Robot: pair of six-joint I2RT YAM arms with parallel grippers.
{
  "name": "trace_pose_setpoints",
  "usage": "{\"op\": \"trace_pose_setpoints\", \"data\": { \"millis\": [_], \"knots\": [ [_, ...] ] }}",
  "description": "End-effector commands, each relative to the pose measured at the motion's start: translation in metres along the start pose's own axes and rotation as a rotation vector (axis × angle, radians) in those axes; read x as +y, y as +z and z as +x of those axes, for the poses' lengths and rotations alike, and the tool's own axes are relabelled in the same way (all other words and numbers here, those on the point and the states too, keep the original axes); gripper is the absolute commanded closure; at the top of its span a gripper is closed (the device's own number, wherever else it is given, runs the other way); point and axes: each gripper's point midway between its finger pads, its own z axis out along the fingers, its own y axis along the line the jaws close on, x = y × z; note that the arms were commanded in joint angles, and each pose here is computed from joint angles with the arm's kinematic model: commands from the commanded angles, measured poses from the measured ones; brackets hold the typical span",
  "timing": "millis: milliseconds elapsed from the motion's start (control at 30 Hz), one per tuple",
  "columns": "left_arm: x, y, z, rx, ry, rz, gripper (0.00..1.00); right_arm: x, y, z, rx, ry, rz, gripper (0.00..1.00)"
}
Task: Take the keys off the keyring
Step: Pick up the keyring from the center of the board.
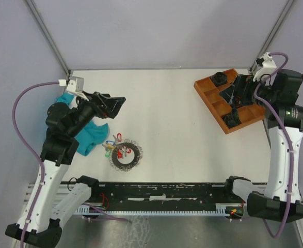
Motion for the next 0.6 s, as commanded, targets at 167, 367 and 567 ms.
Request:
{"op": "trace_pose_setpoints", "data": {
  "millis": [167, 367, 567],
  "knots": [
    [0.058, 0.031, 0.036, 0.114, -0.137, -0.161, 0.01, -0.036, 0.027, 0.012, 0.131, -0.030, 0.138, 0.00],
    [0.085, 0.029, 0.066, 0.124, -0.285, -0.247, 0.01, -0.011, 0.026, 0.037, 0.221, -0.201, -0.018, 0.00],
    [0.099, 0.017, 0.097, 0.123, -0.402, -0.294, 0.04, 0.029, 0.017, 0.066, 0.262, -0.269, -0.248, 0.00]
  ]
}}
